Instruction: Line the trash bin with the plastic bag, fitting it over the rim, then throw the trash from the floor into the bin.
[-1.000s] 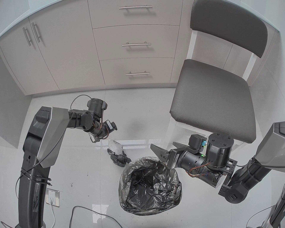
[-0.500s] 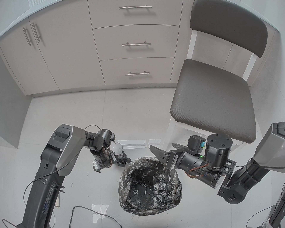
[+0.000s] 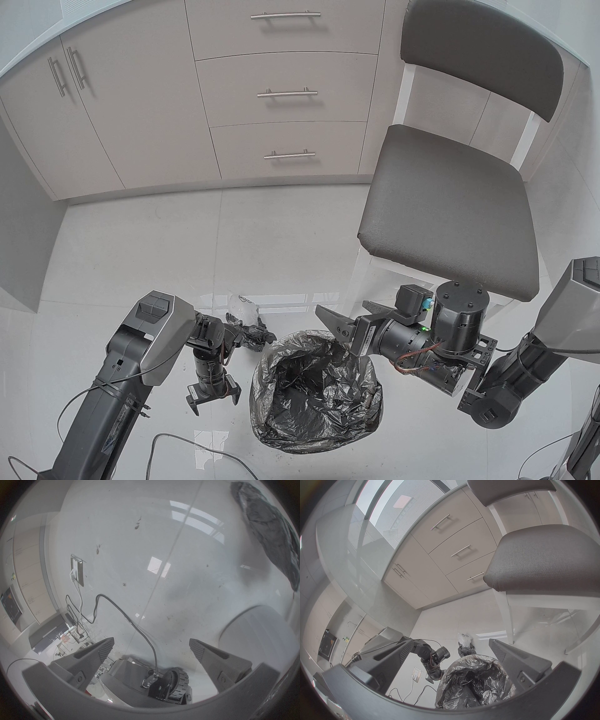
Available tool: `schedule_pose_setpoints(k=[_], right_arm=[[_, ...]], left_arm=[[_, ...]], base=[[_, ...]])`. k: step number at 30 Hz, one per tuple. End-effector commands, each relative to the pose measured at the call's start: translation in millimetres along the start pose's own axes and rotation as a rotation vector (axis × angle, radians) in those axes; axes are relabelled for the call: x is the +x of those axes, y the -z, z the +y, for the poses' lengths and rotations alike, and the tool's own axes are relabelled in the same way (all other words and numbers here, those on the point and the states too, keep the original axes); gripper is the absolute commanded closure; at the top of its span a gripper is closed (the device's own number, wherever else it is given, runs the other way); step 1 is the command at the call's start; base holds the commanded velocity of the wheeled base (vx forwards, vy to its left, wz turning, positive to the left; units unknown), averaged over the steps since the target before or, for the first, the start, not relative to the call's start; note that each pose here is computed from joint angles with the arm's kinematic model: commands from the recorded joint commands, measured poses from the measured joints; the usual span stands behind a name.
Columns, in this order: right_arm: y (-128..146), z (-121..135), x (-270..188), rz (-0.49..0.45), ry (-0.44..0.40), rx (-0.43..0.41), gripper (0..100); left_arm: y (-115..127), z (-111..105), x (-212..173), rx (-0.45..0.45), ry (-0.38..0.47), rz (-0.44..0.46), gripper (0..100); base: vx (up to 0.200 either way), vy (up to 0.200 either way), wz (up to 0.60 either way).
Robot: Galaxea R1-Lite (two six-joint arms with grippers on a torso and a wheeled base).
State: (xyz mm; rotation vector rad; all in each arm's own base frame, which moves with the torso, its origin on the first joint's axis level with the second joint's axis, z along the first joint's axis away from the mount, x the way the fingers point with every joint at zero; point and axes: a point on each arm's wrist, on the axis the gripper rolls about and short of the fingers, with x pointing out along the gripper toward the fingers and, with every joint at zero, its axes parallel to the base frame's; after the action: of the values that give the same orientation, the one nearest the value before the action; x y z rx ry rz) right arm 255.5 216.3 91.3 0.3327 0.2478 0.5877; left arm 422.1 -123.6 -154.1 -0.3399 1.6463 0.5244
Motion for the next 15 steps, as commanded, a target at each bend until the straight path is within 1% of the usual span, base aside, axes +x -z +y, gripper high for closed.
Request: schedule_pose_setpoints(k=[1,3,5,9,10,12,14,15], right_arm=[[0,0,0,-0.005,-0.003,0.000,0],[-1,1,0,-0.012,-0.008,0.001,0],[-1,0,0,-0.021,-0.010,0.002,0],[-1,0,0,-0.023,-0.011,0.002,0],[-1,0,0,-0.023,-0.009,0.002,0],[0,-1,0,-0.022,-0.009,0.002,0],[0,-1,1,-0.021,-0.008,0.002,0],[0,-1,1,-0.021,-0.008,0.002,0]], left_arm=[[-2,3,5,-0.022,-0.005,0.008,0],[-5,3,2,-0.040,0.008,0.000,0],[-12,4,-1,-0.058,0.045,-0.033,0],[-18,3,-11,-0.086,0.082,-0.064,0],[-20,1,-20,-0.087,0.110,-0.085,0],[-24,0,-28,-0.084,0.148,-0.107,0],[-29,-3,-34,-0.079,0.207,-0.135,0],[-30,-4,-34,-0.076,0.216,-0.139,0]], base=[[0.000,0.000,0.00],[0.000,0.000,0.00],[0.000,0.000,0.00],[0.000,0.000,0.00],[0.000,0.000,0.00],[0.000,0.000,0.00],[0.000,0.000,0.00],[0.000,0.000,0.00]])
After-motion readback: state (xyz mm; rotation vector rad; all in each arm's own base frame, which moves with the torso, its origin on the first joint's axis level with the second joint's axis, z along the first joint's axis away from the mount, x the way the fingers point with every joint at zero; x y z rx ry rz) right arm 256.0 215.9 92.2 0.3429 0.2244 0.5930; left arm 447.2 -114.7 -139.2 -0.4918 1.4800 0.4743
